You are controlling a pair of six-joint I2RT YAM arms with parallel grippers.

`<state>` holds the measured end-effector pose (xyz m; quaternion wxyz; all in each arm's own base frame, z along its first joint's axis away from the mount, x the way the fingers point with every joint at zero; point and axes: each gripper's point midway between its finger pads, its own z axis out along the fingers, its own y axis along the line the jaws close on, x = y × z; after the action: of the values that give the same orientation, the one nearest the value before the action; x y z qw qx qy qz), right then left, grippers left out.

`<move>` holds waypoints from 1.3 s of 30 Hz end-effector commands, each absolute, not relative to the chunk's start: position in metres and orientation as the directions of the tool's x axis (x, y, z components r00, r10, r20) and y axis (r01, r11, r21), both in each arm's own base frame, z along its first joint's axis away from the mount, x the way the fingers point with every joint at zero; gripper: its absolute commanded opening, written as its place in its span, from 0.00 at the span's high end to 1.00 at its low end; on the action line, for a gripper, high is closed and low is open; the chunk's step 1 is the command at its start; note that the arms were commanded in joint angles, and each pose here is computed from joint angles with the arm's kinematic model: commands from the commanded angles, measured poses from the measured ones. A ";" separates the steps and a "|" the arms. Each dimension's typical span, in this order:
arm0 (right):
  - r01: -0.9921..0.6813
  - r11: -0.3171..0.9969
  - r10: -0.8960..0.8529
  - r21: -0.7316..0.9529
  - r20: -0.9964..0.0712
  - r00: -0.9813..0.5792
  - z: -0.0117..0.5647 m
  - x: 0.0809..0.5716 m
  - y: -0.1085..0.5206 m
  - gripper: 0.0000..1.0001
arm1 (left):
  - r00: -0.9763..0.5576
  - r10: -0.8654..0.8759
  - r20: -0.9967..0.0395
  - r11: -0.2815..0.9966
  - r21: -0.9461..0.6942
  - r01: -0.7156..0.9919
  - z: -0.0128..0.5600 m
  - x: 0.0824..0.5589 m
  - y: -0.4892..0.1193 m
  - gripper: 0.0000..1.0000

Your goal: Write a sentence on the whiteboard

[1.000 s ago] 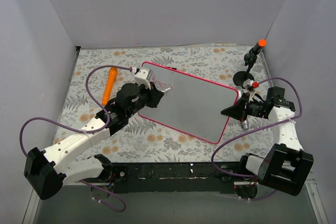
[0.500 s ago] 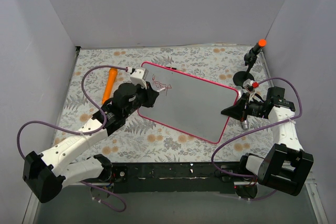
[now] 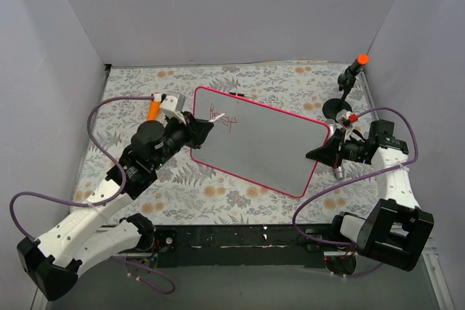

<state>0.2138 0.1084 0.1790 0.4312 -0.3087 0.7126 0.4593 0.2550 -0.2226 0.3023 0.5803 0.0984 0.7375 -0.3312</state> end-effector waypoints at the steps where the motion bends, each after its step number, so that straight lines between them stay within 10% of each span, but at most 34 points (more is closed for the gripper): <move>1: -0.862 0.445 -0.170 0.243 -0.922 -0.348 0.169 0.227 0.096 0.99 | -0.279 -0.313 -0.908 0.743 -0.417 0.523 0.326 0.250 -0.211 1.00; 39: -0.861 0.448 -0.171 0.240 -0.923 -0.346 0.169 0.227 0.096 0.99 | -0.472 -0.378 -0.796 0.570 -0.602 0.559 0.280 0.201 -0.210 1.00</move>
<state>0.2139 0.1083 0.1790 0.4319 -0.3098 0.7123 0.4585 0.2033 -0.2084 0.2808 0.5176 0.0617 0.7238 -0.4521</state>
